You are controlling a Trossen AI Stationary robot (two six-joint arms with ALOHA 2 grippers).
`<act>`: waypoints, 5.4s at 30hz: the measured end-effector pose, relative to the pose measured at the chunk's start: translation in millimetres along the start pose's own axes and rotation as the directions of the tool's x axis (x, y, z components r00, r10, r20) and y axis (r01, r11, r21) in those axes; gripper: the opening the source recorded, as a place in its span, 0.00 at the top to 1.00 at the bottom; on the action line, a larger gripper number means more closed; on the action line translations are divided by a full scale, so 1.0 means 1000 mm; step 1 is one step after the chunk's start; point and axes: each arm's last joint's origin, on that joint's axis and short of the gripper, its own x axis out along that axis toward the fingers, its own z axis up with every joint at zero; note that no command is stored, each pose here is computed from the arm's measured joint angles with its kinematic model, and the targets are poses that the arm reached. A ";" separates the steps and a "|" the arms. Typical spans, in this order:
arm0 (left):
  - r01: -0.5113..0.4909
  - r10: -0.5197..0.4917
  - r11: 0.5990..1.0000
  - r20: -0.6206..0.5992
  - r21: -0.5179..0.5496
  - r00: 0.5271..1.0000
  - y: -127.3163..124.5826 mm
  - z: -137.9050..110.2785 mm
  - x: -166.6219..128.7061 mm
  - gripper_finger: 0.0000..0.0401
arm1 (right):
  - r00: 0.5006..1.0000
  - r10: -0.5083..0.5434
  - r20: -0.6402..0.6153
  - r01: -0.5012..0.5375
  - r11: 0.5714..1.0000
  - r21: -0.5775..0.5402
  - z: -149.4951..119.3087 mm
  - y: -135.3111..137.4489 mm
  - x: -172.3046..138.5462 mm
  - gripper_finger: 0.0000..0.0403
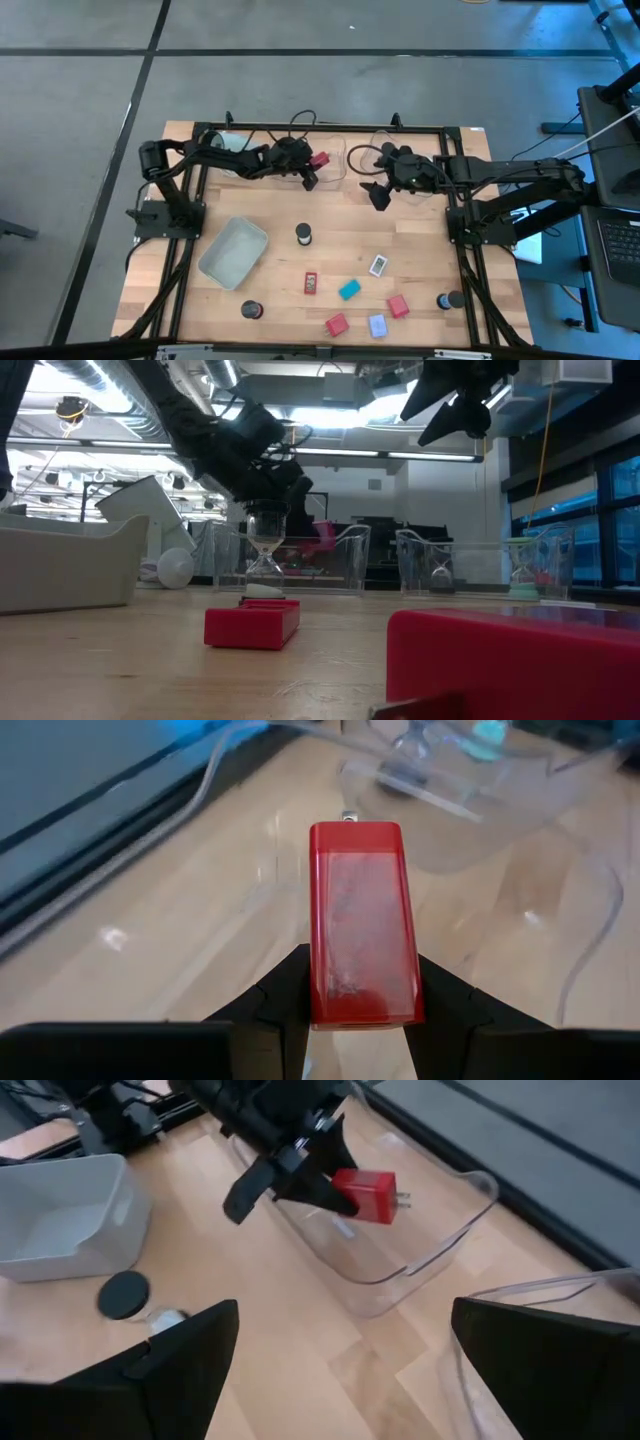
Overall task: Pick & Place Office items
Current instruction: Put the top right red charger adapter into the left transparent bin, then put the white digital clock into the gray bin
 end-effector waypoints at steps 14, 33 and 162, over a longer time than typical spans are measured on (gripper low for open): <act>-0.022 0.021 1.000 -0.124 -0.010 0.992 -0.002 0.005 0.045 0.70 | 1.000 -0.010 0.005 0.010 1.000 -0.001 0.000 0.000 0.000 0.08; -0.042 0.043 0.999 -0.091 0.017 0.995 -0.005 0.026 0.020 0.49 | 1.000 -0.006 -0.002 0.006 1.000 -0.018 0.000 0.000 0.000 0.08; 0.232 -0.260 0.907 0.036 0.352 0.965 -0.184 0.019 -0.150 0.51 | 0.799 0.083 -0.596 -0.543 0.526 -0.655 -0.150 0.109 0.049 0.62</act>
